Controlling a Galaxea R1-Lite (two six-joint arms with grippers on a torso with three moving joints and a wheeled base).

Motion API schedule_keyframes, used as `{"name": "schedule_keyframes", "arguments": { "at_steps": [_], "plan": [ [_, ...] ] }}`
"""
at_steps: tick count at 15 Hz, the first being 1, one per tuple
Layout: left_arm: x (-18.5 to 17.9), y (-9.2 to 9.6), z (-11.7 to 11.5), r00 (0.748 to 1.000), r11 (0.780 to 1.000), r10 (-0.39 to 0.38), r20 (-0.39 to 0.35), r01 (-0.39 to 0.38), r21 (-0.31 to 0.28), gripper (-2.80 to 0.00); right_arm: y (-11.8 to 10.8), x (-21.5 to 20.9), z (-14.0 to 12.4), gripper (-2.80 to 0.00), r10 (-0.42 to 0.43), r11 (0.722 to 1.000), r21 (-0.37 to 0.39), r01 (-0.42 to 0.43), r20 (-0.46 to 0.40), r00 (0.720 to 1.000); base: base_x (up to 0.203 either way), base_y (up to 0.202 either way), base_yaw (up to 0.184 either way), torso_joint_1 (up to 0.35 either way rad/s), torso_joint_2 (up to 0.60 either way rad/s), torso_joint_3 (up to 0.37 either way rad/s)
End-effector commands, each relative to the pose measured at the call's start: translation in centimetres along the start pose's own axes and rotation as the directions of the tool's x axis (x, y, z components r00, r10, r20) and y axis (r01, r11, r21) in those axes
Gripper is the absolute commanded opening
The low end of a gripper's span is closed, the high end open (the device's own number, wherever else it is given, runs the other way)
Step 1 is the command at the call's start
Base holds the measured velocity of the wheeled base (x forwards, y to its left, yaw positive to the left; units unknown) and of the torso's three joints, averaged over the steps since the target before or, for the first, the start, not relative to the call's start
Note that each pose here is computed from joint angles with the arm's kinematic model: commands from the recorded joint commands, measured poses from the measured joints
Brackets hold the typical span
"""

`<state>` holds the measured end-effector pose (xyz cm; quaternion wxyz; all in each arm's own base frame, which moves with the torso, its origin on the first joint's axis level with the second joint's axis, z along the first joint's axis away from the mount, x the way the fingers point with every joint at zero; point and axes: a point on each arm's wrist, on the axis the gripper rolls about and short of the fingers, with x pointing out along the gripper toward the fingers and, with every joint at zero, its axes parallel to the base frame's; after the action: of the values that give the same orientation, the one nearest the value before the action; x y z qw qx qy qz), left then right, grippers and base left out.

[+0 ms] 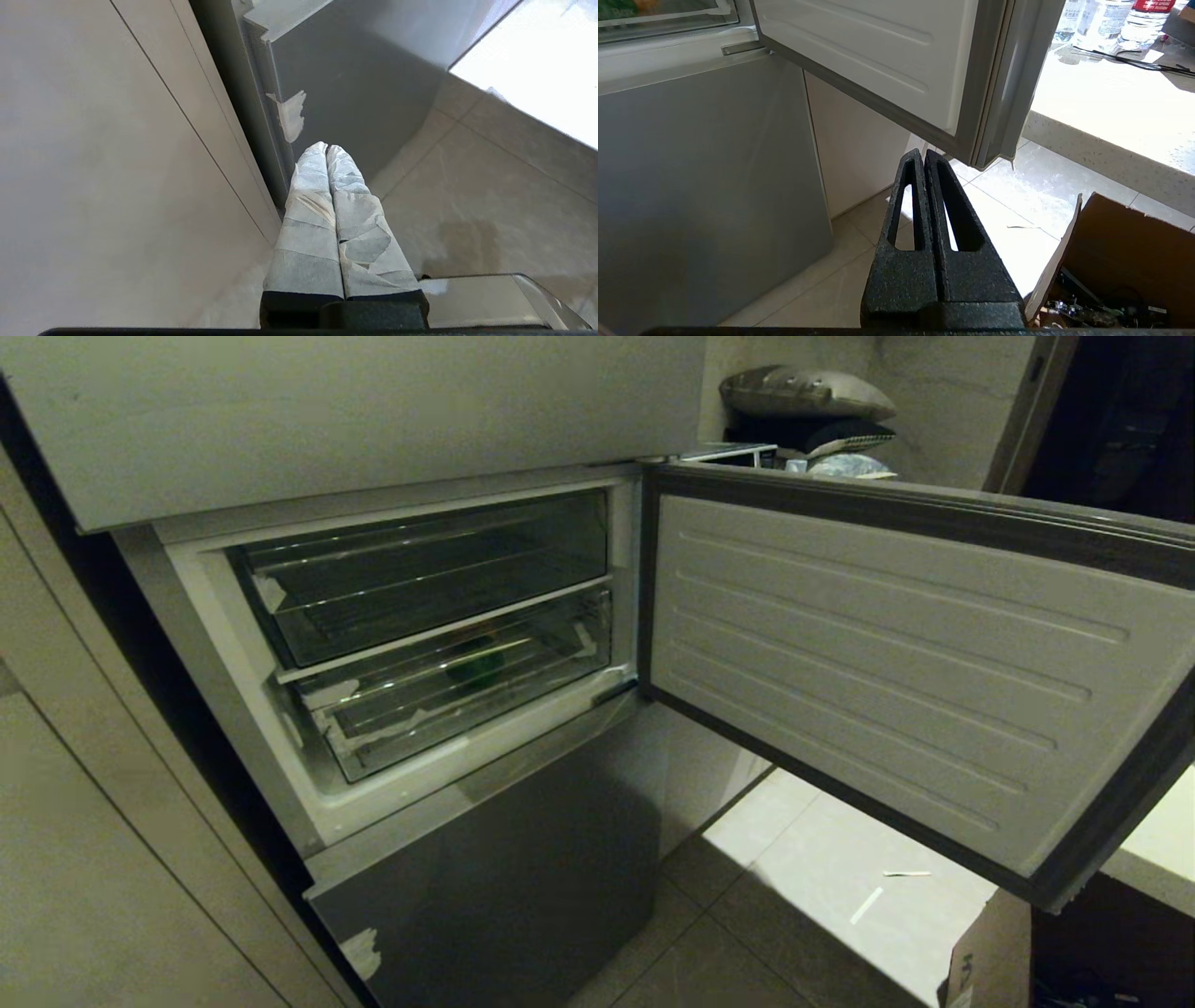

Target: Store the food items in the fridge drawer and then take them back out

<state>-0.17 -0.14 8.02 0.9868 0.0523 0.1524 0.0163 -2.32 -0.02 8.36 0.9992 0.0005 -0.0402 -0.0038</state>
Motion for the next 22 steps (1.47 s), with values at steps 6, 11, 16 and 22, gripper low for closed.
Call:
{"name": "schedule_keyframes", "arguments": {
  "at_steps": [6, 11, 16, 22],
  "plan": [
    [-0.3, 0.1, -0.2, 0.991, 0.992, -0.127, 0.046, 0.125, 0.031, -2.8, 0.0, 0.2, -0.8, -2.8, -0.002, 1.0, 0.016, 0.002, -0.028, 1.0, 0.0, 0.0, 0.0, 0.0, 0.0, 0.0],
    [-2.0, 0.1, -1.1, 0.957, 0.997, -0.076, 0.28, 0.07, 0.028, -2.8, 0.0, 0.2, -0.8, -2.8, -0.002, 1.0, 0.013, 0.002, -0.027, 1.0, 0.0, 0.0, 0.0, 0.0, 0.0, 0.0],
    [-2.0, 0.1, -1.1, 0.957, 0.996, -0.046, 0.285, 0.064, -0.057, -2.8, 0.0, 0.2, -0.8, -2.8, -0.002, 1.0, 0.014, 0.002, -0.029, 1.0, 0.0, 0.0, 0.0, 0.0, 0.0, 0.0],
    [-2.0, 0.2, -1.1, 0.958, 0.995, -0.027, 0.284, 0.054, -0.087, -2.8, 0.0, 0.2, -0.8, -2.8, -0.002, 1.0, 0.014, 0.002, -0.028, 1.0, 0.0, -0.002, 0.013, 0.001, 0.0, 0.0]
  ]
}}
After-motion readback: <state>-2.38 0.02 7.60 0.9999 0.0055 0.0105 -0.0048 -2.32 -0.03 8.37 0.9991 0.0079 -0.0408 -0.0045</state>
